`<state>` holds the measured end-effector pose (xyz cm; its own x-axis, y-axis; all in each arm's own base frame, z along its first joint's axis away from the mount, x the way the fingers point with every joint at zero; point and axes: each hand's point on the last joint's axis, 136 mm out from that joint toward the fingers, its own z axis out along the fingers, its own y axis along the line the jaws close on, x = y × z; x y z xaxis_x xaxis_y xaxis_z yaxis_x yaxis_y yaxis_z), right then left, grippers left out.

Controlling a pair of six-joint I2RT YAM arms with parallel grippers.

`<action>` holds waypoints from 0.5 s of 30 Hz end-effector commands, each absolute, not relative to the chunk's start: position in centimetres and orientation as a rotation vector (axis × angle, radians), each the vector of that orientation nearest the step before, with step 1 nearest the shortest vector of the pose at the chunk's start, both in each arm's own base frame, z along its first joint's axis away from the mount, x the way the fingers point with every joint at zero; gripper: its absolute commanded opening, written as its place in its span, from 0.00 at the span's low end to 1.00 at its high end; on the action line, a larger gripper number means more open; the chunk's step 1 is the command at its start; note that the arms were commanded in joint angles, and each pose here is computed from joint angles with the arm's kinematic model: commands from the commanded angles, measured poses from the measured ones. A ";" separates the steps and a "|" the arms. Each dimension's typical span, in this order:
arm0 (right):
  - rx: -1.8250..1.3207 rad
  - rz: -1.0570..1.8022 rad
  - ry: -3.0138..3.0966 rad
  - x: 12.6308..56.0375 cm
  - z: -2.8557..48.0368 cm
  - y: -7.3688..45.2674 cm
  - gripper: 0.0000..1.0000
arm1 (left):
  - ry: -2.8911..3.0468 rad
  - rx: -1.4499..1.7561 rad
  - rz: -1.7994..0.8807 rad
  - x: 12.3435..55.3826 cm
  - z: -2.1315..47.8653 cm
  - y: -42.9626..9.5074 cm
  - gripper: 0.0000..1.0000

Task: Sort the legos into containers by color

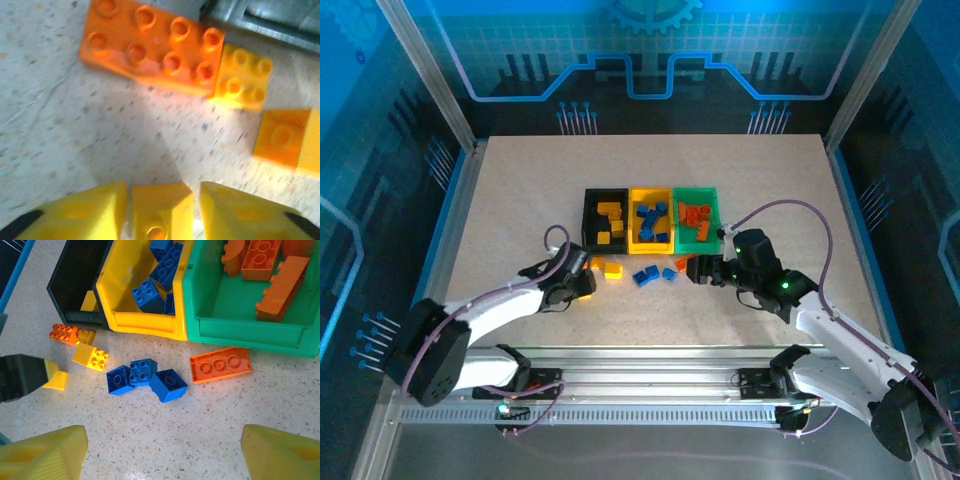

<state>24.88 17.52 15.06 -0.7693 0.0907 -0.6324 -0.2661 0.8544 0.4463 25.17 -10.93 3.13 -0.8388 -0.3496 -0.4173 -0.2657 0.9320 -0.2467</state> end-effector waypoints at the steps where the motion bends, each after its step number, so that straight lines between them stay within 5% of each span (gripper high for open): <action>1: -0.138 0.692 2.318 25.5 16.3 17.9 0.82 | 2.634 -0.440 -0.275 23.9 3.6 -11.0 0.68; 4: -0.131 0.702 2.319 25.6 16.3 18.1 0.82 | 2.653 -0.432 -0.248 23.9 3.2 -11.1 0.79; 8: -0.130 0.699 2.324 25.4 16.2 18.0 0.82 | 2.714 -0.435 -0.216 23.6 1.1 -11.2 0.78; 15: -0.125 0.680 2.313 25.1 16.4 17.4 0.82 | 2.762 -0.469 -0.169 23.2 -1.2 -11.0 0.49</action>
